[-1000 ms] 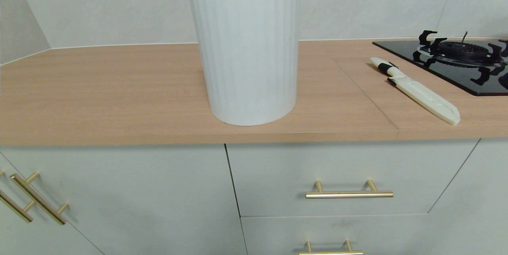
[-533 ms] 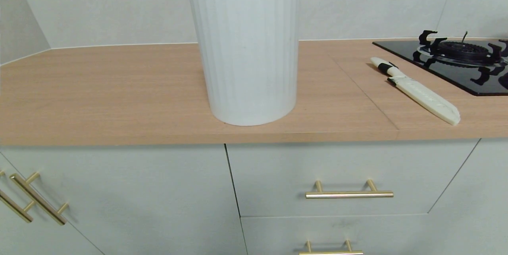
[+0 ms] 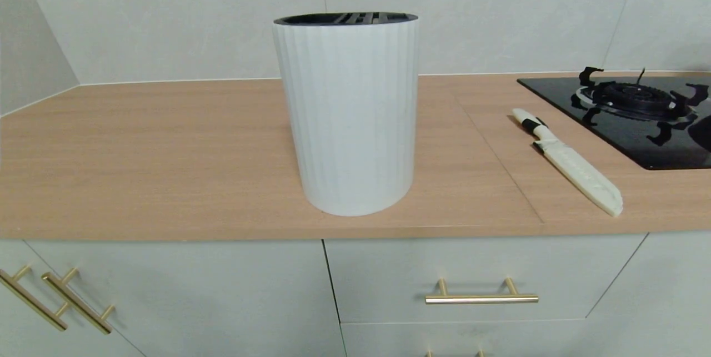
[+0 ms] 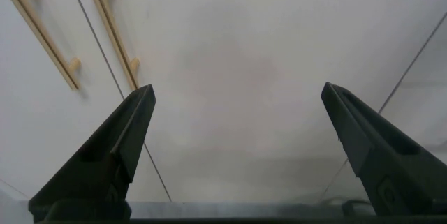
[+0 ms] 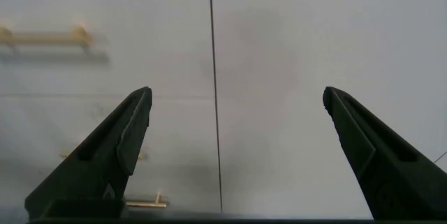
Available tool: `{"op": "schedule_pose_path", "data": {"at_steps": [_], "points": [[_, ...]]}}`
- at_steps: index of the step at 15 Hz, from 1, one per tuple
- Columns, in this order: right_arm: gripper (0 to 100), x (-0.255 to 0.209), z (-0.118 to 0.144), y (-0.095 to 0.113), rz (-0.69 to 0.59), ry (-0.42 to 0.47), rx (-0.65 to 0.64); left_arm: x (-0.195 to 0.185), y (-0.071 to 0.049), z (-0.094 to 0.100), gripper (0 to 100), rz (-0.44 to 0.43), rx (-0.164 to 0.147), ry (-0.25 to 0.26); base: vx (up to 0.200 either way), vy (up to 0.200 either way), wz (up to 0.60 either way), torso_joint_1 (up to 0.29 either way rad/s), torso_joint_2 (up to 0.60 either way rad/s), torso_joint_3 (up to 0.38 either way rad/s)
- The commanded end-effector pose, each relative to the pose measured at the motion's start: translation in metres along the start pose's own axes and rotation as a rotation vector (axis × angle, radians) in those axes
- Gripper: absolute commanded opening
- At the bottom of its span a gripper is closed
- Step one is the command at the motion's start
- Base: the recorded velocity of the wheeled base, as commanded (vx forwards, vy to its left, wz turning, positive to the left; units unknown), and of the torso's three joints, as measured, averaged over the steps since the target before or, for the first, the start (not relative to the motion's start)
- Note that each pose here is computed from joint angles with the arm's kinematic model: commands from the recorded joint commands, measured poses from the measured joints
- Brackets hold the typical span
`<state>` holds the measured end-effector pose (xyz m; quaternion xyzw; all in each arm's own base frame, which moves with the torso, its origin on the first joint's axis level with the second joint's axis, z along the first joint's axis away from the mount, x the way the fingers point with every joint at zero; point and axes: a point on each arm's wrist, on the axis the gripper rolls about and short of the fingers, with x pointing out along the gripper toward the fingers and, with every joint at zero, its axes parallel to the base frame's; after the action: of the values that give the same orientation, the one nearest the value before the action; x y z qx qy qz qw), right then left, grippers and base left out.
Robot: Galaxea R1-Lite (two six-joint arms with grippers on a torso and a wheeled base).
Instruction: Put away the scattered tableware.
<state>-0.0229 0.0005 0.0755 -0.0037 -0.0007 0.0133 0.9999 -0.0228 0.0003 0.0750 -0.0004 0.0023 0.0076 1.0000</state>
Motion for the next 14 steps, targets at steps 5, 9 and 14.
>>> {"op": "schedule_pose_path", "data": {"at_steps": [5,9,14], "points": [[100,0.0001,0.0,0.0,0.001,0.001,0.0,0.0001,0.0,0.0,100,0.0,-0.001,0.001,0.0,0.0,0.0,0.167,-0.47,-0.292],[100,0.0001,0.0,0.0,0.001,0.001,0.0,0.0001,0.0,0.0,100,0.0,-0.001,0.001,0.0,0.0,0.0,0.192,-0.47,-0.284],[100,0.0001,0.0,0.0,0.001,0.001,0.0,0.0001,0.0,0.0,100,0.0,-0.001,0.001,0.0,0.0,0.0,0.217,-0.49,-0.284]]}}
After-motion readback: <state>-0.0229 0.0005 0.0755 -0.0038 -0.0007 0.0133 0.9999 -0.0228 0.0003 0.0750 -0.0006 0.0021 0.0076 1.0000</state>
